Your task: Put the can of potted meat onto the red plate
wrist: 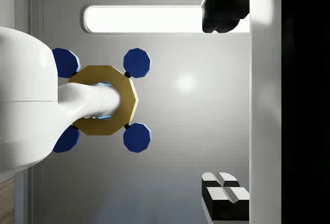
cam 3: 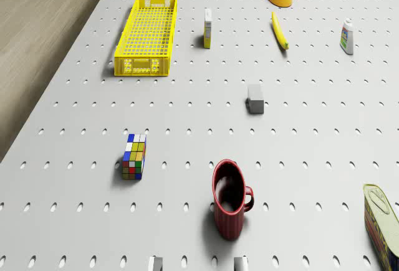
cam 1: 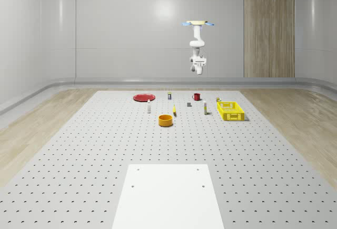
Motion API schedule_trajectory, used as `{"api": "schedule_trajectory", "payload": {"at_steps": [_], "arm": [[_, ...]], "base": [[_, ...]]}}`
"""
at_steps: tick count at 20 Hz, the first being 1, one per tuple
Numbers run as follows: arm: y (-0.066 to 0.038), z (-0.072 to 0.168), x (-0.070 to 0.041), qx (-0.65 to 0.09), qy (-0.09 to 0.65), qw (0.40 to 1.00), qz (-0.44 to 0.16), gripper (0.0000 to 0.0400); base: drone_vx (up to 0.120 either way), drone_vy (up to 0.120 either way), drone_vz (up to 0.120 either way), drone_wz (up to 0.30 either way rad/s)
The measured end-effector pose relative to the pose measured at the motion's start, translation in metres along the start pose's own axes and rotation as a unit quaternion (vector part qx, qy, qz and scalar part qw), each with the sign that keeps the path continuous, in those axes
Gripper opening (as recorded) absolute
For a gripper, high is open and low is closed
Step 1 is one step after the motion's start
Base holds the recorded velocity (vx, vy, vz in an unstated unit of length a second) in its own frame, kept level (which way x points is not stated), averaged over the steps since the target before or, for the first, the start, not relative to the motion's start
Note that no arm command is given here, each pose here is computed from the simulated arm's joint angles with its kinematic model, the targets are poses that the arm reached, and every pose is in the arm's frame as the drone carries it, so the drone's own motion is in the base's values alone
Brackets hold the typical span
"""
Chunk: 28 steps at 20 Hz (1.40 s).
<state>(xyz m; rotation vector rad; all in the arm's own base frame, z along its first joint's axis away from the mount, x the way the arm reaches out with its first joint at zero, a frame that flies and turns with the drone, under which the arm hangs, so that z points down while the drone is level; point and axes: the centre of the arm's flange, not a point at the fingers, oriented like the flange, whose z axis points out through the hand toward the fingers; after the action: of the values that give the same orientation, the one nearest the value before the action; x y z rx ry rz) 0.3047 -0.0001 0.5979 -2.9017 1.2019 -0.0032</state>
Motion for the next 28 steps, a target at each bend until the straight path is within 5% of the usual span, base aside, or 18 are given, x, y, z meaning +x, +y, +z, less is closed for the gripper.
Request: {"api": "schedule_trajectory", "payload": {"at_steps": [13, 28], "arm": [[0.001, -0.078, -0.001, 0.004, 0.004, 1.0, 0.0, 0.04], [0.0, -0.093, 0.0, 0.008, 0.008, 1.0, 0.0, 0.04]], "base": [[0.0, 0.0, 0.0, 0.0], [0.0, 0.0, 0.0, 0.0]]}}
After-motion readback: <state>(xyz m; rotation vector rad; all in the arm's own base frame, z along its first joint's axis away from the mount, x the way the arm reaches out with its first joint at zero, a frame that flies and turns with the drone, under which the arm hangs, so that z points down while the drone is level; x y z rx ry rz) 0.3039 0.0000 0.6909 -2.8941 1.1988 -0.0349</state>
